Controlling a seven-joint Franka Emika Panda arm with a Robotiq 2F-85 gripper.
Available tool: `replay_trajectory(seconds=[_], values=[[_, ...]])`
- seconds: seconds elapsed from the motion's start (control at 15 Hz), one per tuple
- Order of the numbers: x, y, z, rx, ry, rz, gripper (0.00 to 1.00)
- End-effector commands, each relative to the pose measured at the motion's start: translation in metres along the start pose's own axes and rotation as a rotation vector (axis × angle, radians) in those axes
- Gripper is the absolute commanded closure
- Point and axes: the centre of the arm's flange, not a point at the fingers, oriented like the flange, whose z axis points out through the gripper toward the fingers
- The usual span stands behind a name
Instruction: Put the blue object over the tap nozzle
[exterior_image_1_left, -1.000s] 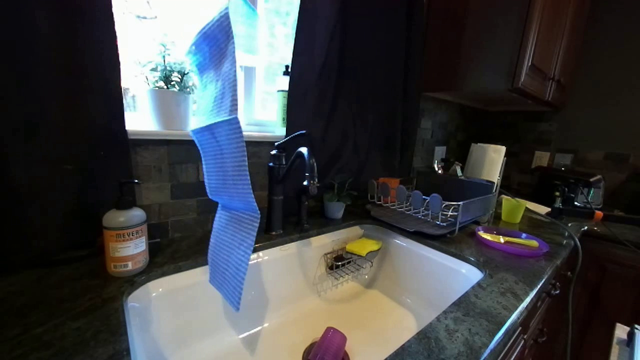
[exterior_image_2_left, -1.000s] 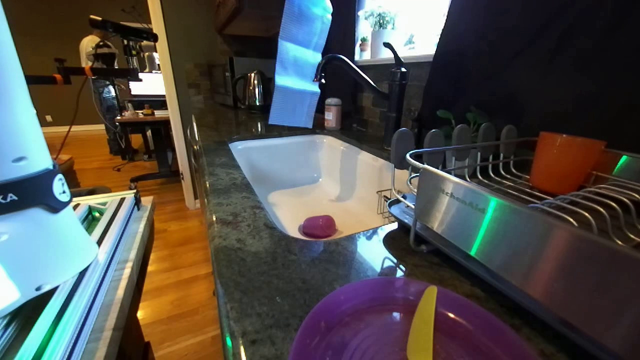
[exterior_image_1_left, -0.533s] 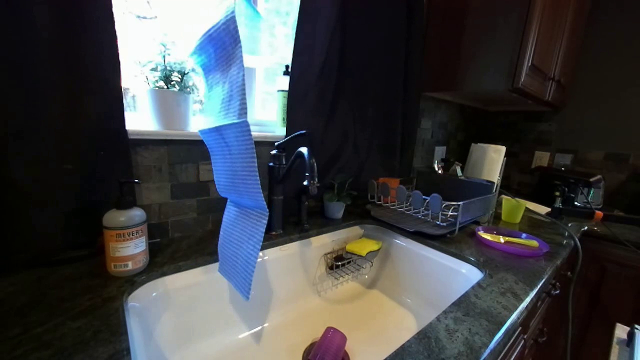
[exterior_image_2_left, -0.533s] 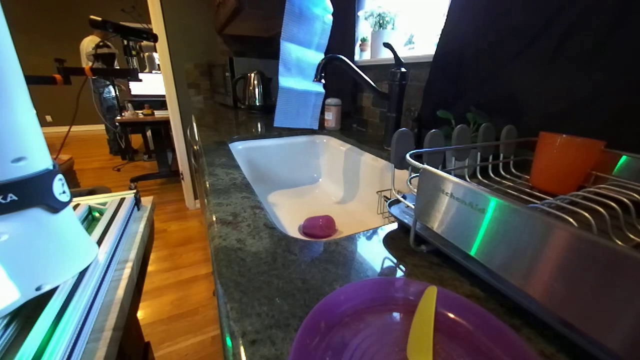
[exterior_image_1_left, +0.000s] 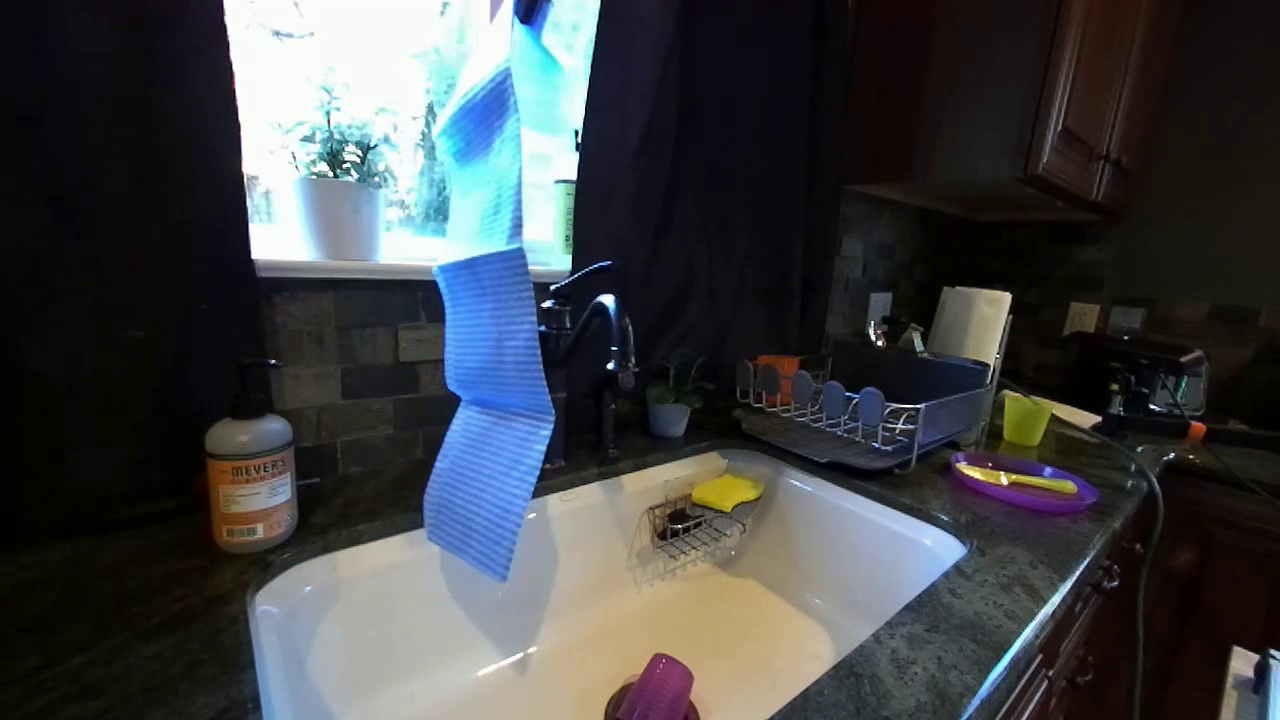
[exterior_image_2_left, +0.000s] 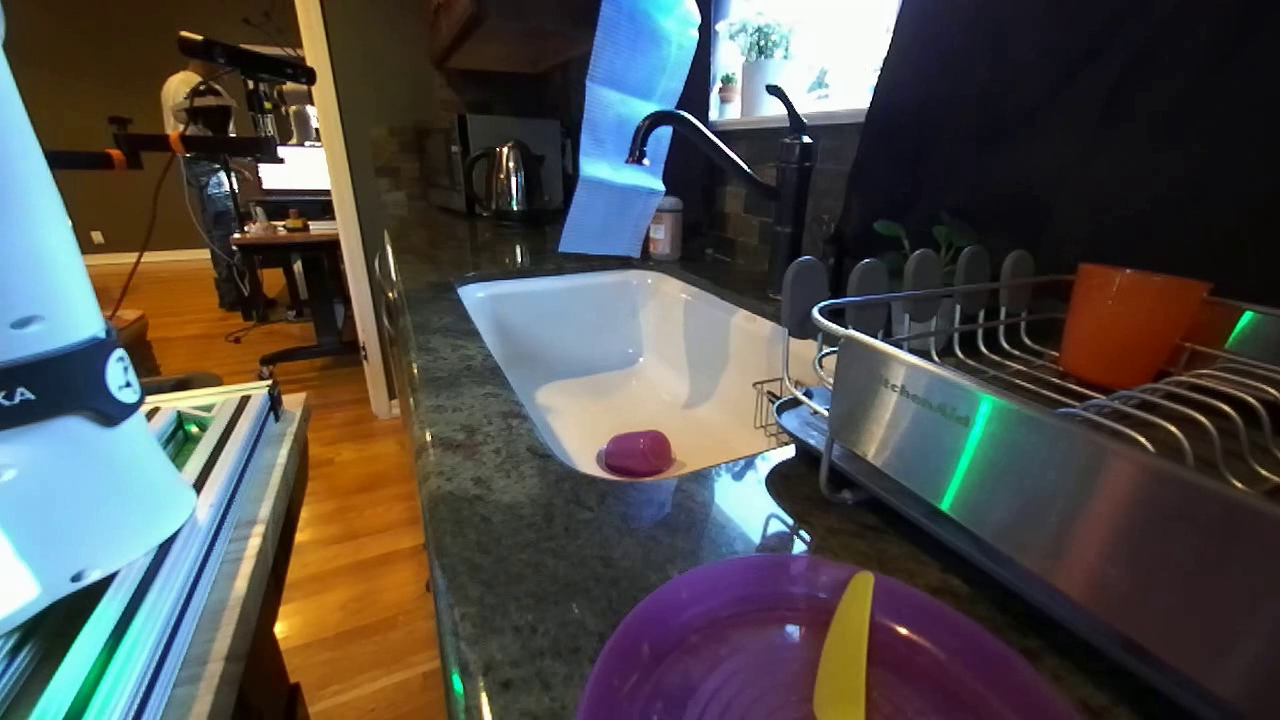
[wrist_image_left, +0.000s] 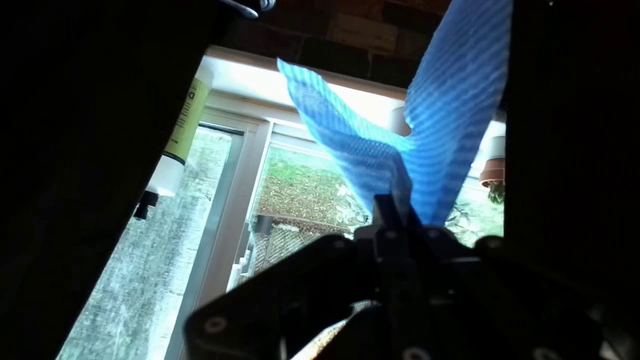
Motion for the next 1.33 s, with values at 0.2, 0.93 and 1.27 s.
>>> replay_trajectory(seconds=[0.2, 0.93, 1.27], values=[[-0.029, 0.032, 0.002, -0.1, -0.042, 0.081, 1.0], [-0.066, 0.086, 0.011, -0.271, -0.118, 0.229, 1.0], [-0.083, 0.096, 0.018, -0.316, -0.156, 0.256, 1.0]])
